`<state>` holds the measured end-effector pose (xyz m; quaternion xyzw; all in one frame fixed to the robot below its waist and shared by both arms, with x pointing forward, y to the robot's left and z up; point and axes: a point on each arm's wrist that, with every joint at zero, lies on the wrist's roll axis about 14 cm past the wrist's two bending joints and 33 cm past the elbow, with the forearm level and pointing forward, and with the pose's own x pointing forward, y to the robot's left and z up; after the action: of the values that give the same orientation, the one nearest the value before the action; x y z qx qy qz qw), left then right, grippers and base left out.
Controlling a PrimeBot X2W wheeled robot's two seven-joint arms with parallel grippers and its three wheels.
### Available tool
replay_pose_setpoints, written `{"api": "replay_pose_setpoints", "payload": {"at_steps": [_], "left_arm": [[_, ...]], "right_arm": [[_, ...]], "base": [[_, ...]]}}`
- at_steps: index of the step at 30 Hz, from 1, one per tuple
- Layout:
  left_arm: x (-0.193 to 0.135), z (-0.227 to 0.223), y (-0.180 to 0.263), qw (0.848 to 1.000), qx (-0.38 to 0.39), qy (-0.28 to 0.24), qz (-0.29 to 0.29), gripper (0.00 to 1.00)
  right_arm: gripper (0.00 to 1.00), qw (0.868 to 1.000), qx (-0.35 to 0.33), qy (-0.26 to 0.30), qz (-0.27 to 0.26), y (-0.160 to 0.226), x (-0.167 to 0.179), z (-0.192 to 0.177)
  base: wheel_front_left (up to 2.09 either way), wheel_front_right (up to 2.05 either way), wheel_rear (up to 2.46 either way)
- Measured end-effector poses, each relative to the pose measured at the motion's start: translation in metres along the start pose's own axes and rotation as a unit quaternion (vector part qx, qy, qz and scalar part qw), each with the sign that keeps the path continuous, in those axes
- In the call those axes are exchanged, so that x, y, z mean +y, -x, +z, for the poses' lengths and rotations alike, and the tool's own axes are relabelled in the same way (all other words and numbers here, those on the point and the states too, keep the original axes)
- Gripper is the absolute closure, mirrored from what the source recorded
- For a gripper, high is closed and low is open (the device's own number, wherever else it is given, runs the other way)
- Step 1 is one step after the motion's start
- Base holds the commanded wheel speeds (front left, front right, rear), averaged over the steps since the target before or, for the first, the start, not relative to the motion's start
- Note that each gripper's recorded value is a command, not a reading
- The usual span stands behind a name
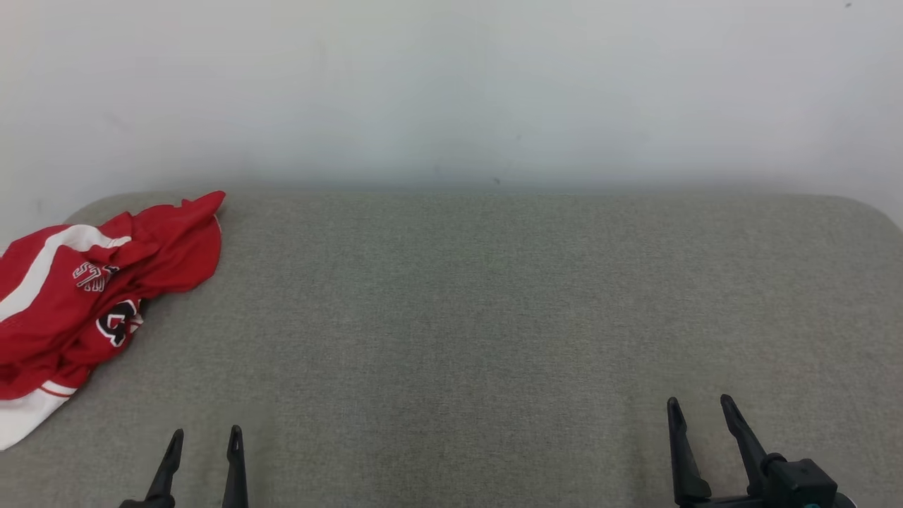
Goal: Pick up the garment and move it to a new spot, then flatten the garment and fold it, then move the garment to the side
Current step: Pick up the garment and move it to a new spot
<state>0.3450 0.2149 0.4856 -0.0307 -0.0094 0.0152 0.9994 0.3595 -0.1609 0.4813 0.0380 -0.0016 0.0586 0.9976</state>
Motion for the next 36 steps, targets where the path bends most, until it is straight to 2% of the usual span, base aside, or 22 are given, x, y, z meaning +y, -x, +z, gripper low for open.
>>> {"api": "replay_pose_setpoints", "payload": {"at_steps": [14,23,36], "left_arm": [[0.058,0.003,0.036,0.995,-0.004,-0.010,0.095,0.00],[0.099,0.006,0.076,0.985,-0.009,-0.014,0.172,0.00],[0.136,0.005,0.129,0.966,-0.009,-0.012,0.257,0.00]], "right_arm": [[0.00,0.998,0.010,-0.008,0.069,-0.020,0.044,-0.006],[0.00,0.991,0.018,-0.012,0.131,-0.033,0.087,-0.010],[0.00,0.977,0.027,-0.011,0.209,-0.043,0.141,-0.015]], "base": [[0.00,0.00,0.00],[0.00,0.00,0.00],[0.00,0.00,0.00]]}}
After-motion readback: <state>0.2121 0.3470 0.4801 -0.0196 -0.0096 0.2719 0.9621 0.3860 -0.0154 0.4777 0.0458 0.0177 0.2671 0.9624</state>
